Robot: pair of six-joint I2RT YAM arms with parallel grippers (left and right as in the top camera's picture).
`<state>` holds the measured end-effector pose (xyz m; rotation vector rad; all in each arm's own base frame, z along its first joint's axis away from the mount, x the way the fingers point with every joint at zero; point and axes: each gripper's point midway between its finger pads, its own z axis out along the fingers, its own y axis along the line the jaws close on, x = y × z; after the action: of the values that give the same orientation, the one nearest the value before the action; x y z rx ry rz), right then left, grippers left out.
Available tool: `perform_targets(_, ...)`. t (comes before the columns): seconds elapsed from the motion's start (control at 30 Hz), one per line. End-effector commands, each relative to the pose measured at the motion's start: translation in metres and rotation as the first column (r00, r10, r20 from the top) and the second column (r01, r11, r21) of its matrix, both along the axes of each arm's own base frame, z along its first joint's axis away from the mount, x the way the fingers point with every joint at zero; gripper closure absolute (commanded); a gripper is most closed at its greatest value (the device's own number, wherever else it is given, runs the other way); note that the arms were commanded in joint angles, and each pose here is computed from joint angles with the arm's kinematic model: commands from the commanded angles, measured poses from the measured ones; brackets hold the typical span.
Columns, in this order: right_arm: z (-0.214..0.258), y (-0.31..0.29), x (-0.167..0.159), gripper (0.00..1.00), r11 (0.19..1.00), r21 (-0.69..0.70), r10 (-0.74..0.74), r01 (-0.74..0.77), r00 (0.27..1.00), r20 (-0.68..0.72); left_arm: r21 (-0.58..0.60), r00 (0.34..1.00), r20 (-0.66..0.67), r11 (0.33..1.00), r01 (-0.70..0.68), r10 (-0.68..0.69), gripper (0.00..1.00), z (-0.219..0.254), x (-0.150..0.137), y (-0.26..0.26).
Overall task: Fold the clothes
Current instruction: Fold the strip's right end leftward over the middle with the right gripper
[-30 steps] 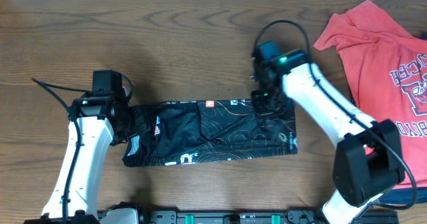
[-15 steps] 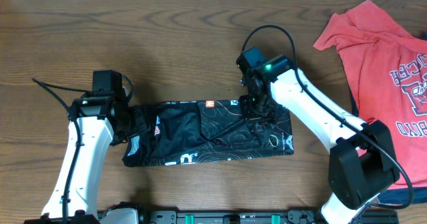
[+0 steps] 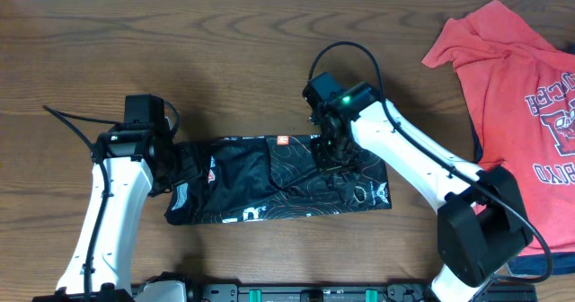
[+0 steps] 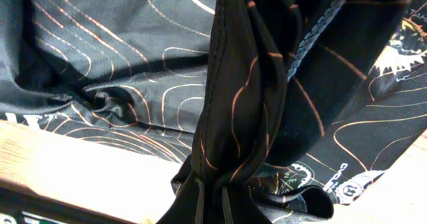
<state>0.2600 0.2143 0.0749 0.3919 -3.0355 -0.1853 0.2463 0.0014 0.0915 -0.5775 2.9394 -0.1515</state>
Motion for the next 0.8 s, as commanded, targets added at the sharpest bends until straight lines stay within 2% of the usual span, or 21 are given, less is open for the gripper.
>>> perform_targets(0.0,-0.004,0.004,-0.005,0.92,1.0,-0.002,0.0,0.0,1.0,-0.016,-0.01,1.0,0.015,1.0,-0.004,0.004,0.36,0.006,0.003,-0.001)
perform_targets(0.03,-0.004,0.004,-0.005,0.89,1.0,-0.002,0.0,0.0,1.0,-0.016,-0.01,1.0,0.015,1.0,-0.004,0.004,0.36,0.006,0.003,-0.001)
perform_targets(0.1,-0.004,0.004,-0.005,0.76,1.0,-0.002,0.0,0.0,1.0,-0.016,-0.01,1.0,0.015,1.0,-0.004,0.004,0.36,0.006,0.003,-0.001)
perform_targets(0.33,-0.001,0.017,-0.009,0.75,0.993,0.086,0.083,-0.08,0.996,-0.034,-0.01,1.0,0.015,1.0,-0.004,0.004,0.36,0.006,0.003,-0.001)
perform_targets(0.57,-0.007,-0.017,0.014,0.77,0.995,-0.081,-0.048,0.052,0.997,0.053,-0.009,1.0,0.015,1.0,-0.004,0.004,0.35,0.006,0.003,-0.001)
perform_targets(0.77,-0.023,-0.046,0.012,0.8,0.962,-0.227,-0.141,0.152,0.988,0.064,-0.009,1.0,0.015,1.0,-0.004,0.004,0.35,0.006,0.003,-0.001)
